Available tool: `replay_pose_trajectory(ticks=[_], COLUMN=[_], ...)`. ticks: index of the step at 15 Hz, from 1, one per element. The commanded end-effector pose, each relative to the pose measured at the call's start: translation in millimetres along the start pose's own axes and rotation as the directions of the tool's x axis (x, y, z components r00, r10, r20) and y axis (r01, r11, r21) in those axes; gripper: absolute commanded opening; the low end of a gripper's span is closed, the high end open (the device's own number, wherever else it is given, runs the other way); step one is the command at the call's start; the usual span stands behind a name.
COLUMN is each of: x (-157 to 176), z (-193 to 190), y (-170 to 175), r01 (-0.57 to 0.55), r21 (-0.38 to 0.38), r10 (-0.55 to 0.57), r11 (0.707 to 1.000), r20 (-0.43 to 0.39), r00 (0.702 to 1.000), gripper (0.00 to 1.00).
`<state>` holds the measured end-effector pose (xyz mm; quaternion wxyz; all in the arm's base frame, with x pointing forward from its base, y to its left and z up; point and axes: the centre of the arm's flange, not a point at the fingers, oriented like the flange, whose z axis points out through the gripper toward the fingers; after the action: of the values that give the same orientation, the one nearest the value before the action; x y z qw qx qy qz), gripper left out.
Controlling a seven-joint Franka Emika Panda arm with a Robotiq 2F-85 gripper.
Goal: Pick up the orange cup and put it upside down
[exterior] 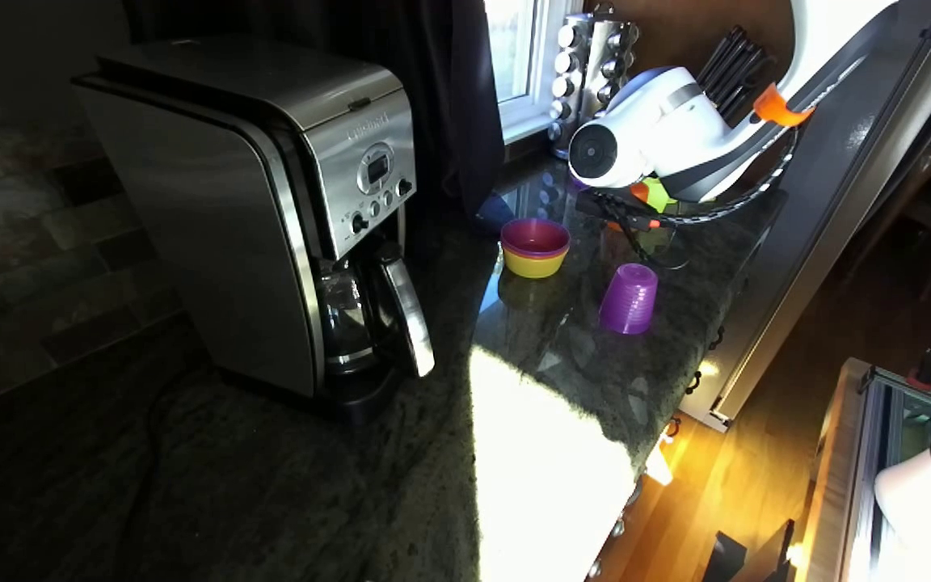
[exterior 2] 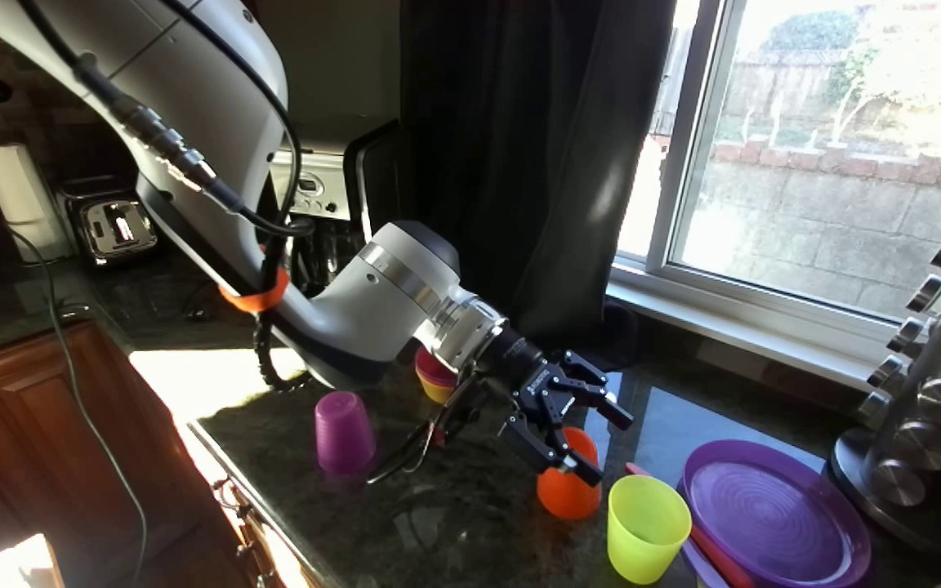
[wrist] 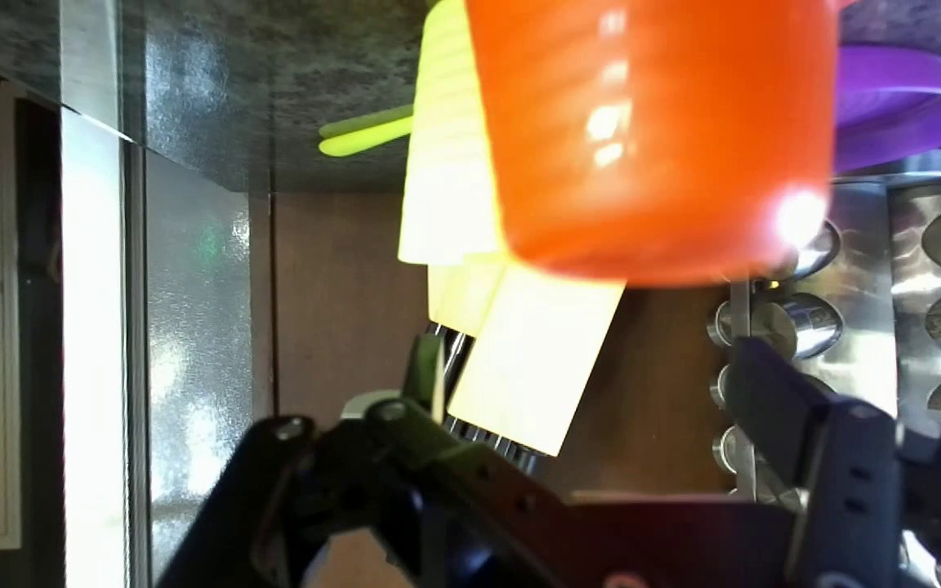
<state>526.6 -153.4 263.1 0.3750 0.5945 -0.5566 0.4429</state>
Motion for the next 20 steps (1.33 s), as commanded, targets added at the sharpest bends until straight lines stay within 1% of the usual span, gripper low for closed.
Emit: replay_pose_trajectory(ticks=[1,5,7,9,11,14,16,18,20], x=[-1.0,5.6,13.4,24.1,36.1,62.9,84.0,105.8,123.6], z=[1.9,-3.8,-9.0,-12.3,-15.3,-17.6,-16.6,-13.5,-11.3], y=[-0.2,3.0,5.7,8.1,9.7,14.9,20.0,27.5,36.4], r01=[0.005,-0.002,0.005,0.031,0.068,0.104,0.116,0.142,0.177], r21=[-0.017,-0.005,0.002,0.011,0.037,0.121,0.169,0.208,0.267], r10=[-0.005,0.002,-0.005,-0.031,-0.073,-0.134,-0.170,-0.218,-0.287], r11=[1.000,1.000,1.000,0.999,0.997,0.987,0.979,0.968,0.947], r20=[0.011,0.018,0.038,0.074,0.140,0.274,0.349,0.408,0.464], r00=[1.000,1.000,0.999,0.997,0.987,0.952,0.922,0.887,0.838], gripper=[1.00,1.00,1.00,1.00,1.00,1.00,1.00,1.00,1.00])
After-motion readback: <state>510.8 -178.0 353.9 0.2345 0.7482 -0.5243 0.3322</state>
